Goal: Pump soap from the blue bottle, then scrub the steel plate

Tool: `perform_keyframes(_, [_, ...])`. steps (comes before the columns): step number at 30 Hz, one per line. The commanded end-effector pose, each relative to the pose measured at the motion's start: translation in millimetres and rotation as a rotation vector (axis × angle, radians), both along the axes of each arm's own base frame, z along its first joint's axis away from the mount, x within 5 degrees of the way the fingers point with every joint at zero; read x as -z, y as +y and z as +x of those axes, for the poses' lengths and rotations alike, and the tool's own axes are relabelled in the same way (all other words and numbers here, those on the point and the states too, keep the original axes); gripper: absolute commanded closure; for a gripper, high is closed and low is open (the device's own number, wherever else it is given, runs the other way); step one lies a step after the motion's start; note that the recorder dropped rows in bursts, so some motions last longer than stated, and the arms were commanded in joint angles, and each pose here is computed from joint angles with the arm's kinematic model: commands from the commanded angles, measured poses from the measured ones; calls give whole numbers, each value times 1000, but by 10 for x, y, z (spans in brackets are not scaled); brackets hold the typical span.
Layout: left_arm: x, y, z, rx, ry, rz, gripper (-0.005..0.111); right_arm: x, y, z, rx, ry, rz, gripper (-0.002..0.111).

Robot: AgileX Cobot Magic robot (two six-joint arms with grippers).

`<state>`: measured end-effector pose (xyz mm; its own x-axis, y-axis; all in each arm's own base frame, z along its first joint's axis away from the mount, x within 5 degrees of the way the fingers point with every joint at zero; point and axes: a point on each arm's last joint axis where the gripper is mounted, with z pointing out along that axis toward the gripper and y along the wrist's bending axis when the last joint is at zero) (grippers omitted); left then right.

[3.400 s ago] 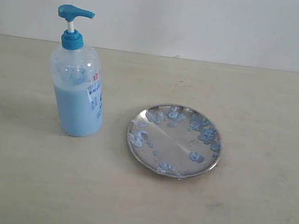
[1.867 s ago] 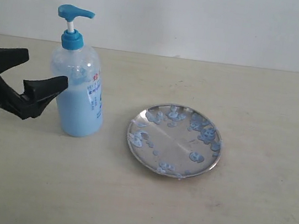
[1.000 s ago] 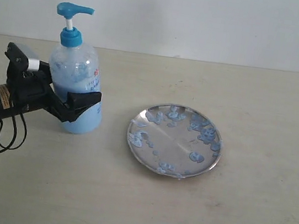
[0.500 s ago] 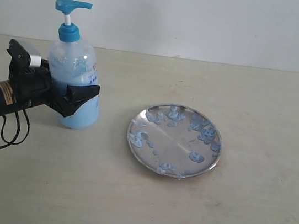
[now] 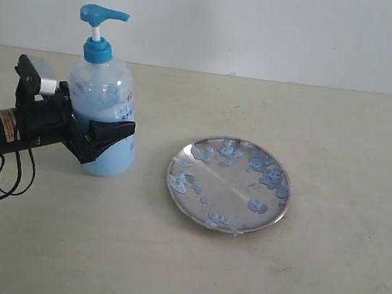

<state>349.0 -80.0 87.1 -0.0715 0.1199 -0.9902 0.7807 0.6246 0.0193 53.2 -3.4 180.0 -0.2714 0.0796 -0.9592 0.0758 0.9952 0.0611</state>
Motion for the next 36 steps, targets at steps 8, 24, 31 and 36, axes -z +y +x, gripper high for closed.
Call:
perform_keyframes(8, [30,-165,-90,115,32,18,102,-73,-41,10,-36,-54,-332,108])
perform_keyframes(24, [-292,-170,-75,122,-62,20,102,-306,7,30,8,-346,138,108])
perform_keyframes(31, [-287,-227,-132,194,-61,41,102,-304,11,31,49,-356,544,108])
perform_keyframes(36, [-346,-422,-122,230,-77,97,102,-291,11,31,43,-340,458,108])
